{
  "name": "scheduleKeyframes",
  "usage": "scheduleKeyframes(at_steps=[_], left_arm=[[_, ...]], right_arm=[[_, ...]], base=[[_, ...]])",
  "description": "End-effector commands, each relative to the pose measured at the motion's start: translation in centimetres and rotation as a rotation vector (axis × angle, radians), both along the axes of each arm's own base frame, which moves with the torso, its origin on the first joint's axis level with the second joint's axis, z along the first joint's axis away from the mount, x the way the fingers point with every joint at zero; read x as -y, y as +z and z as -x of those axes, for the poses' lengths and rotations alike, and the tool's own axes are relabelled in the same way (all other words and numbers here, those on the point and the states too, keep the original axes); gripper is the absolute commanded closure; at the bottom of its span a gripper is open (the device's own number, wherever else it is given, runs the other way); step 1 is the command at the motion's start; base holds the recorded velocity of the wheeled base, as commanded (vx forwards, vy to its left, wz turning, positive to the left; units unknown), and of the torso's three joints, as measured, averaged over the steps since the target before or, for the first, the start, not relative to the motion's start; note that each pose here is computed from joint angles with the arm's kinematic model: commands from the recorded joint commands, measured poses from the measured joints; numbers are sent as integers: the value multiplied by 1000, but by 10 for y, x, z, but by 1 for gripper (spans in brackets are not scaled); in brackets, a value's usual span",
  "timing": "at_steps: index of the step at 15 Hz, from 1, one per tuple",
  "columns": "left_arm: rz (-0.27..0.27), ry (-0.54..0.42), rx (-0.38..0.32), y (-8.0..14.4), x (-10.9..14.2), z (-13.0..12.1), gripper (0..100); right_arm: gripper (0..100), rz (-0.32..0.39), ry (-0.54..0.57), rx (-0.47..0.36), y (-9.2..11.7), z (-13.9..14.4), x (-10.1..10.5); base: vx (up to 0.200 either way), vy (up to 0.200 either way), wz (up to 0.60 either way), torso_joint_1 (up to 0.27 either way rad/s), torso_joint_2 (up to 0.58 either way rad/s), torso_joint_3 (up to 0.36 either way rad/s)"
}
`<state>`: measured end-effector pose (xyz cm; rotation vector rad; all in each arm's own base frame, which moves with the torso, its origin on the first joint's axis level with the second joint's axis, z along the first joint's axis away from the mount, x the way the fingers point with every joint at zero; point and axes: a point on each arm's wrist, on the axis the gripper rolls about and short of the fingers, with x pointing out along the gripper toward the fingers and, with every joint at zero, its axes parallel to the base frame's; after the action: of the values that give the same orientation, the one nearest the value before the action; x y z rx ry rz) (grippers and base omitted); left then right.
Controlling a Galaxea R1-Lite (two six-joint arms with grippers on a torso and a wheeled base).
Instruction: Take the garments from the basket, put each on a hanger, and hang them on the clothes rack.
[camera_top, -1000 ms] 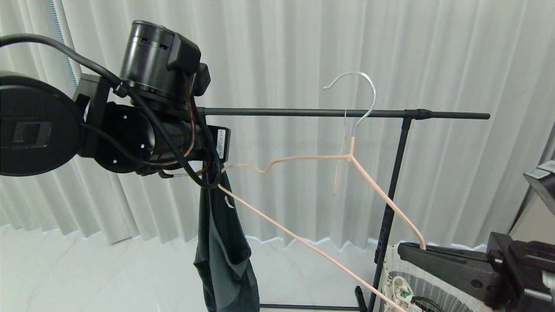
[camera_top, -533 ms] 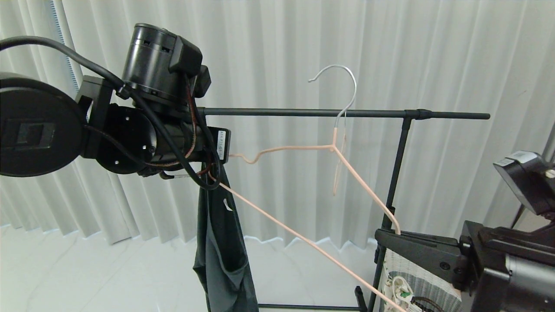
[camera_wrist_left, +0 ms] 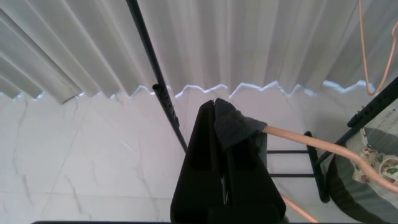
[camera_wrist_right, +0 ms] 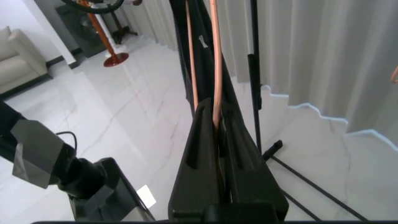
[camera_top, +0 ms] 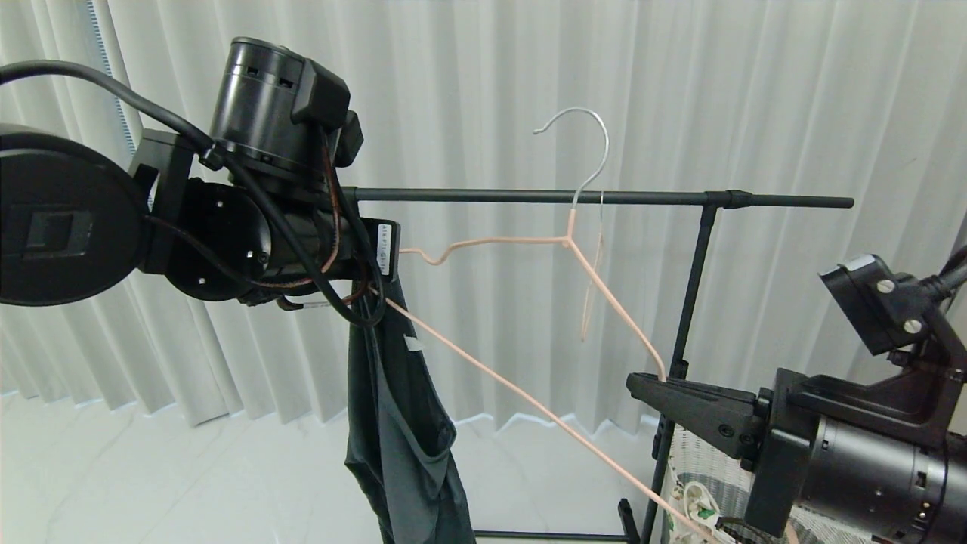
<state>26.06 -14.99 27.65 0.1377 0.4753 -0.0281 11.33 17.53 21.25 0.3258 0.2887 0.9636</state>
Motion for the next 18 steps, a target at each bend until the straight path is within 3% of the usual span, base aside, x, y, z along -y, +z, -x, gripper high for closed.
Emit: scheduleKeyframes(at_steps=[1,7,9,12,14,18], left_arm=[[7,-1,5,2,0,2,100],[34,-25,37,14,0,16,100],[31,-29,35,18,-4,24,100],[37,-84,11,25,-10,37,100],[-5,-163,3,29,-15,46,100],[-83,-212,7,29,-15,46,100]], right_arm=[[100,10,-1,-7,-1,-4,-7],[100,-7,50,4,-3,-9,-35],[100,-6,53,2,-4,-9,-35],[100,-5,66,-2,-5,-12,-31],[100,-14,102,4,-2,-16,-23],[100,-15,120,36,1,-33,9]], base=[[0,0,0,0,0,0],[0,0,0,0,0,0],[0,0,0,0,0,0],[0,0,0,0,0,0],[0,0,0,0,0,0],[0,0,0,0,0,0]])
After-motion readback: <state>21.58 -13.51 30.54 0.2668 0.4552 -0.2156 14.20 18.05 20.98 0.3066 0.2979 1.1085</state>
